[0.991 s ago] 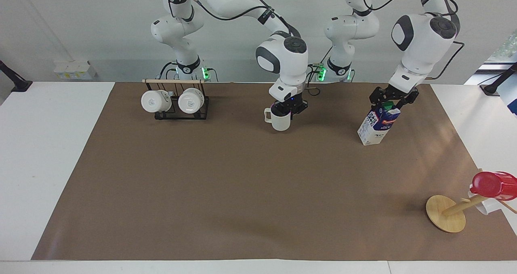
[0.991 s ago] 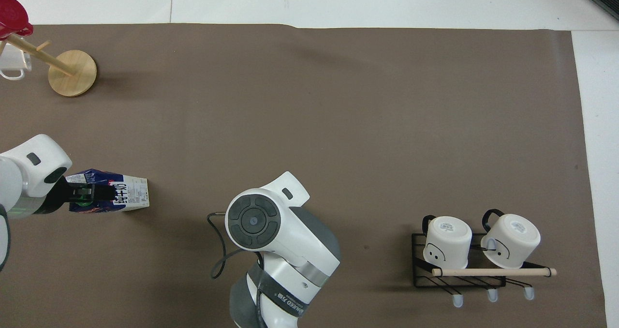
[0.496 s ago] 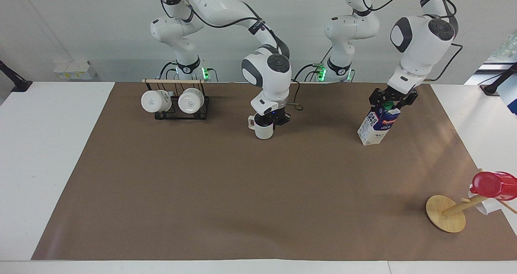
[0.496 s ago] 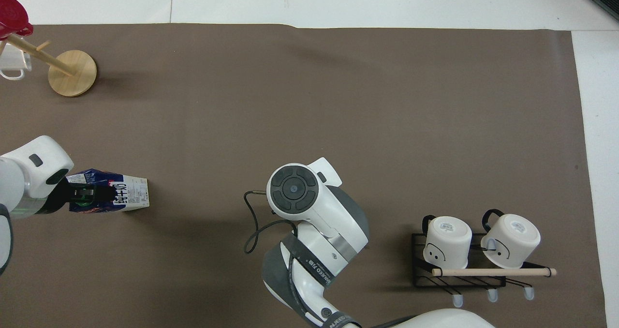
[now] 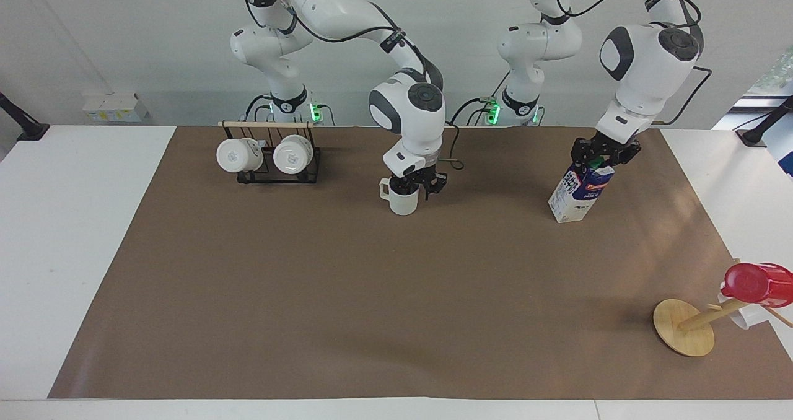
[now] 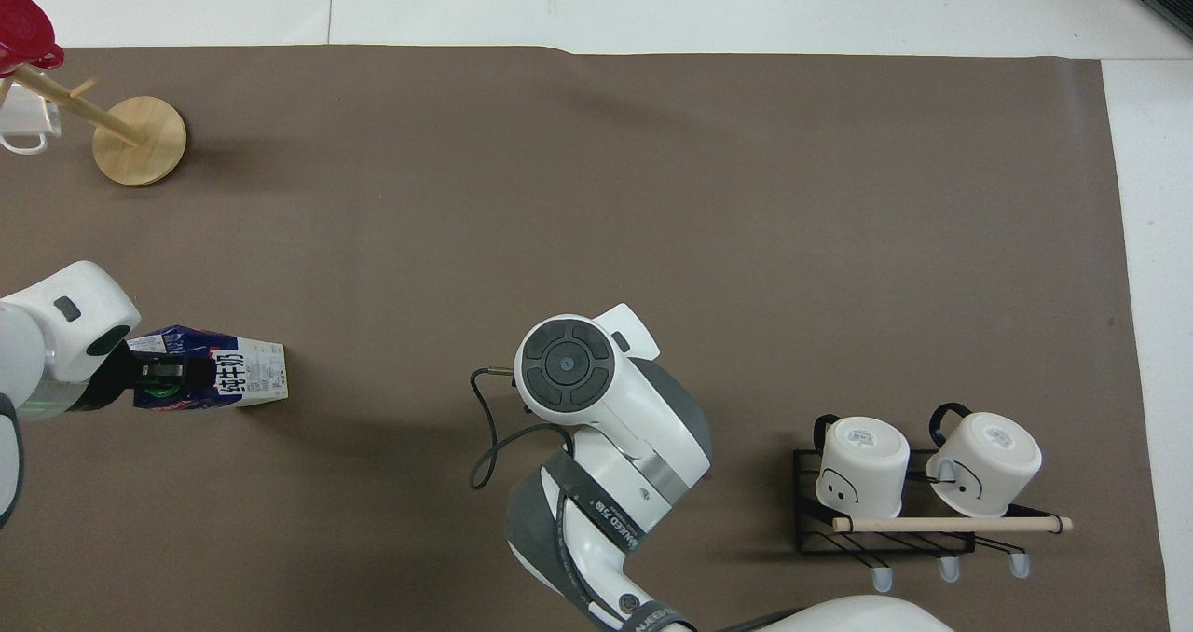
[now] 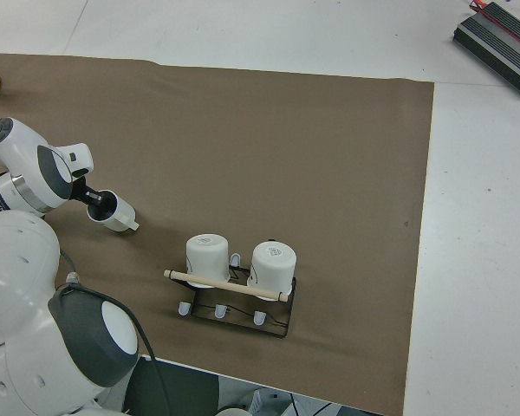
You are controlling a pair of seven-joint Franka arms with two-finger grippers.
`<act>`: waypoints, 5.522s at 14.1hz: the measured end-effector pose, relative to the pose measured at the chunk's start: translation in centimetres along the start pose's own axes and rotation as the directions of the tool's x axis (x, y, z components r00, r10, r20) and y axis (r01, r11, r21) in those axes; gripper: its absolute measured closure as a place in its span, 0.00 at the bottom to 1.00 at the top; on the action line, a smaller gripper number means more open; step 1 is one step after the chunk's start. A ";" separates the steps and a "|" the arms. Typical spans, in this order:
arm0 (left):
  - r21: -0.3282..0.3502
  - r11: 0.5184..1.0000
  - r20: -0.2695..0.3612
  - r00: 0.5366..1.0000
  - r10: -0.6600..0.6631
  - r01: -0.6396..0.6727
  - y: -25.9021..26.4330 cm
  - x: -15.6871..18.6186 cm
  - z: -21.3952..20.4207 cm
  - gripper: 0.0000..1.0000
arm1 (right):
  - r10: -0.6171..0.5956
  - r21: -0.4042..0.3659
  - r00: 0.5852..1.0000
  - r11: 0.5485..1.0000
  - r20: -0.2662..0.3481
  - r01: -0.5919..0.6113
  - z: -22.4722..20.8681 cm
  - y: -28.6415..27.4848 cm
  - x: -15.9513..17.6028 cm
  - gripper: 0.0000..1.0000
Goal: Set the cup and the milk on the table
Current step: 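Carry the mug toward the table centre with the right gripper, then set the mug down and withdraw the right gripper, then carry the milk carton beside the mug with the left gripper, then lower the carton onto the table and open the left gripper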
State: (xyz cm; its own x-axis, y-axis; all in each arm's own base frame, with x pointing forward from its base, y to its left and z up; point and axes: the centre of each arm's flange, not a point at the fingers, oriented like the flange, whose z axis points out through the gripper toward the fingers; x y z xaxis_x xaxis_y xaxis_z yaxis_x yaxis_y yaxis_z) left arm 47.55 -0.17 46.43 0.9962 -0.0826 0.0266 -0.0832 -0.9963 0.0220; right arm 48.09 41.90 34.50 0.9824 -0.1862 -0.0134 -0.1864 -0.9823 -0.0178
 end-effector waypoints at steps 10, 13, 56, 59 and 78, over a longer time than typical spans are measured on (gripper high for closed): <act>0.002 1.000 -0.025 1.000 -0.002 0.002 -0.1 0.4 -0.8 0.54 | 0.157 0.097 0.981 0.985 -0.117 -0.146 -17.8 9.8 5.6 0.00; 0.003 1.000 -0.044 0.999 -0.024 0.024 0.2 0.8 -1.7 0.54 | 0.134 0.060 0.983 0.990 -0.127 -0.128 -21.8 16.5 7.5 0.00; -0.038 0.991 0.007 0.992 -0.126 0.126 32.1 -1.5 0.4 0.54 | -0.080 -0.045 0.997 0.996 0.006 0.080 -33.4 33.8 10.9 0.00; -0.038 0.993 0.006 0.994 -0.109 0.109 32.1 -1.5 0.4 0.52 | -0.080 -0.045 0.997 0.996 0.006 0.080 -33.4 33.8 10.9 0.00; -0.067 0.992 0.008 0.994 -0.106 0.106 32.2 -0.6 -1.5 0.00 | -0.080 -0.045 0.997 0.996 0.007 0.080 -33.4 33.8 10.9 0.00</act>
State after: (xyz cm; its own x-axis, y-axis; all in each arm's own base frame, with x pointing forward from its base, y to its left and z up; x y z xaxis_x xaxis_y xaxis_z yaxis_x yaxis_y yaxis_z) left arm 44.28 -32.16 48.61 0.9996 0.0230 0.0164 0.0214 -0.9956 0.0915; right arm 52.85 5.97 67.11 0.9941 -0.1072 -0.0189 -0.1066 -0.9940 0.0262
